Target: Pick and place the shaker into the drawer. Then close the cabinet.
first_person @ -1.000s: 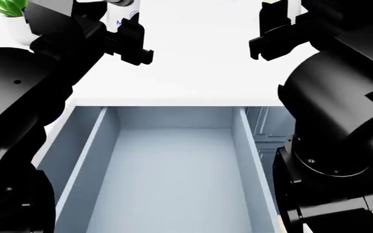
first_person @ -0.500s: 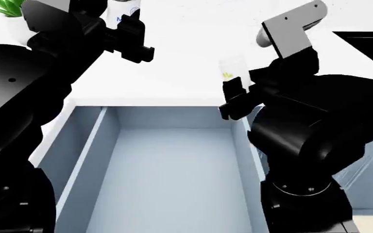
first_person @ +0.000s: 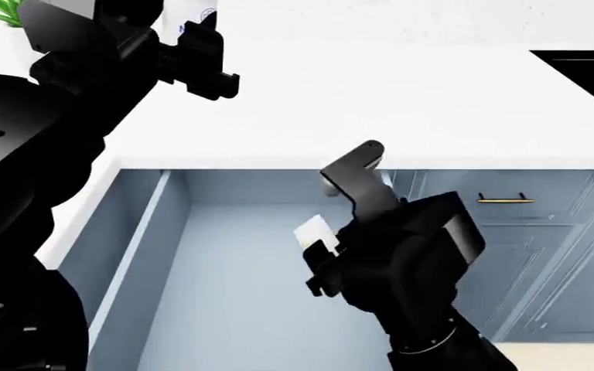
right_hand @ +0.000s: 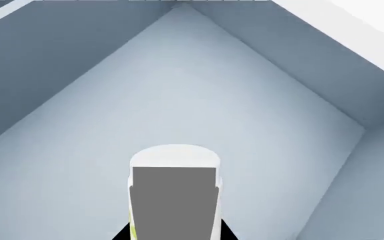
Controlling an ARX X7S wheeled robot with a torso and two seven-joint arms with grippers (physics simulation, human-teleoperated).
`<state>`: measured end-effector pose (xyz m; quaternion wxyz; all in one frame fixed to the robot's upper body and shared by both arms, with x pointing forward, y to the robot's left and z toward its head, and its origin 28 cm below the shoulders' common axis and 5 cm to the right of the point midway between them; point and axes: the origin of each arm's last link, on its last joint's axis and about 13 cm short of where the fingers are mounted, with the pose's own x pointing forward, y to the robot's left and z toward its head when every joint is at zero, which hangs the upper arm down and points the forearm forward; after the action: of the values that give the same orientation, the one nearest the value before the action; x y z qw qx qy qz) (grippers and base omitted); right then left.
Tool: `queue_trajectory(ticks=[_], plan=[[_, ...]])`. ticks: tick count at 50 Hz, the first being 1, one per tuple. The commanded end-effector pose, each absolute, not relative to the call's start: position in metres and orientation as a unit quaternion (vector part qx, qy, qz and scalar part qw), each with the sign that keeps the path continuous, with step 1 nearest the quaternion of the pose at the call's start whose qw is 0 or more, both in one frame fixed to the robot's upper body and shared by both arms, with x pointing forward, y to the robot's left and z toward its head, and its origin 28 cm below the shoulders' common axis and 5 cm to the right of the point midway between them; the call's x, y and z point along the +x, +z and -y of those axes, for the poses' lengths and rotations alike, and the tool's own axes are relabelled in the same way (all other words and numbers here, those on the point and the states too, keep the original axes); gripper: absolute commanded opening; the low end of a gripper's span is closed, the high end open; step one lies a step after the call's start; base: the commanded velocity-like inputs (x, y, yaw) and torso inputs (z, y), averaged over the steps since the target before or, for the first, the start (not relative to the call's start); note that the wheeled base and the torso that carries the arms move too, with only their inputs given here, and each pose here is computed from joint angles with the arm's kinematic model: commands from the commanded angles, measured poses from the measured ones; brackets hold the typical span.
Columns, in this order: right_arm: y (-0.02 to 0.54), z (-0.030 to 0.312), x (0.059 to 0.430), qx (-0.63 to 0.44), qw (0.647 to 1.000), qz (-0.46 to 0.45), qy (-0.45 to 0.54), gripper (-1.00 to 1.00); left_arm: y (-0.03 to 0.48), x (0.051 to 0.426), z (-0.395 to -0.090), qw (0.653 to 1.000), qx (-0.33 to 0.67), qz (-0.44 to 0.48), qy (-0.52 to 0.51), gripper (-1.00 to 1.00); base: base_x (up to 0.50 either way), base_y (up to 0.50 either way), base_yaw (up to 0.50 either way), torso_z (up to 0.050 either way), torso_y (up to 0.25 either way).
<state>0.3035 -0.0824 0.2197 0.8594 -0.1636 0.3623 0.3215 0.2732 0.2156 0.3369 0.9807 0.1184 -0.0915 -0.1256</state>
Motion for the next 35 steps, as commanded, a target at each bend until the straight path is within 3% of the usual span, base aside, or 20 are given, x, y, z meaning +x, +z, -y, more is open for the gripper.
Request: queue_trajectory(ticks=[1,7,8,9,18,21,35], plan=[[0.194,0.074,0.309,-0.161,0.815,-0.427,0.355,-1.0,0.336,0.272,-0.218,0.982,0.111,0.094,-0.123,-1.0,0.0,0.0,0.0,0.0,0.0],[0.183,0.07,0.306,-0.168,0.801,-0.447,0.361,-1.0,0.336,0.272,-0.218,0.982,0.109,0.094,-0.125,-1.0,0.0,0.0,0.0,0.0,0.0],[0.205,0.071,0.33,-0.185,0.813,-0.451,0.318,-1.0,0.336,0.272,-0.218,0.982,0.108,0.095,-0.125,-1.0,0.0,0.0,0.0,0.0,0.0],[0.232,0.099,0.341,-0.219,0.839,-0.429,0.253,-1.0,0.336,0.272,-0.218,0.982,0.108,0.095,-0.125,-1.0,0.0,0.0,0.0,0.0,0.0],[0.168,0.033,0.335,-0.248,0.835,-0.435,0.227,-1.0,0.338,0.267,-0.22,0.982,0.106,0.097,-0.125,-1.0,0.0,0.0,0.0,0.001,0.001],[0.165,0.013,0.32,-0.15,0.793,-0.482,0.341,-1.0,0.338,0.267,-0.22,0.982,0.106,0.097,-0.126,-1.0,0.0,0.0,0.0,0.0,0.0],[0.146,0.011,0.329,-0.145,0.783,-0.502,0.337,-1.0,0.335,0.271,-0.219,0.982,0.101,0.096,-0.13,-1.0,0.0,0.0,0.0,0.0,0.001]])
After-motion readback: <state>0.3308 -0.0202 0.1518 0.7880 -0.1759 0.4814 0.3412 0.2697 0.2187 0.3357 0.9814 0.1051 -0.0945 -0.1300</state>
